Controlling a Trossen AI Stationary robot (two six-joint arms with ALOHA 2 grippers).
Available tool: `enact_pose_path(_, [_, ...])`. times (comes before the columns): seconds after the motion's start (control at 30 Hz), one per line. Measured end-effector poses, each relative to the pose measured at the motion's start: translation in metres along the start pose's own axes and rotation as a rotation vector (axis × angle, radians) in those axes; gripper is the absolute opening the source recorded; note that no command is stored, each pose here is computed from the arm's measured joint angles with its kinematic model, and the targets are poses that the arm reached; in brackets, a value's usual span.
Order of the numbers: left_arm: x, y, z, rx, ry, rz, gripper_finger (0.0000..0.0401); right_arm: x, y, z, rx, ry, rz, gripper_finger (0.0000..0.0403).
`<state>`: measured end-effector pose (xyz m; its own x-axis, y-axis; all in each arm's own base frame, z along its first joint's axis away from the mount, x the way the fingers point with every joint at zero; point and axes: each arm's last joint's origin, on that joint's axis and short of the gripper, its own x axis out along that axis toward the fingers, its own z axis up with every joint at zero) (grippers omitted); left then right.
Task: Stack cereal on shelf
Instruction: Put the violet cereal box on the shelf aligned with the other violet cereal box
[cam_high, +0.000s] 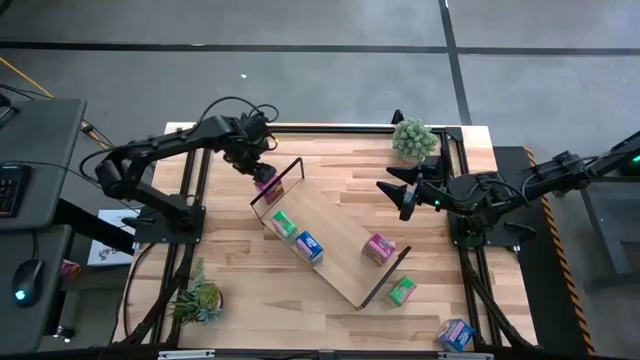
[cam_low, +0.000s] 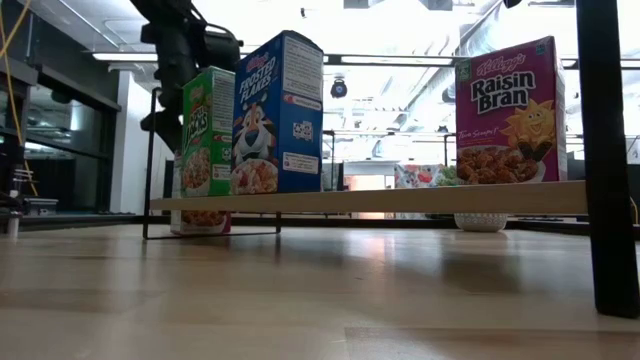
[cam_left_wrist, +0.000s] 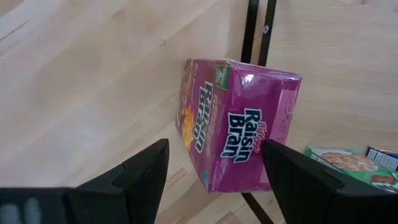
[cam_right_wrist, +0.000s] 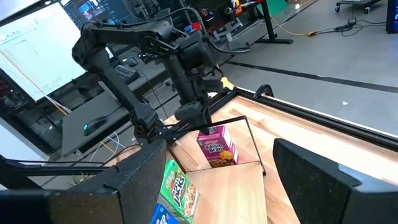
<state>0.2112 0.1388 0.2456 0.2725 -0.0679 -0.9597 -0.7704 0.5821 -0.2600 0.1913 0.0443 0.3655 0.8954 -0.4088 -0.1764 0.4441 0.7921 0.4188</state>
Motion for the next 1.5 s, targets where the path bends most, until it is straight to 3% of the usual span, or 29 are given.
enact_pose_path(0.43, [0.0,0.015,0.008,-0.037,-0.014,0.02,0.0248,0.0,0.0,0.0,-0.001,0.0,-0.001,0.0288])
enact_pose_path(1.5, [-0.004,0.013,0.041,-0.041,-0.369,0.048,0.0248,0.0,0.0,0.0,-0.004,0.001,-0.002,0.0288])
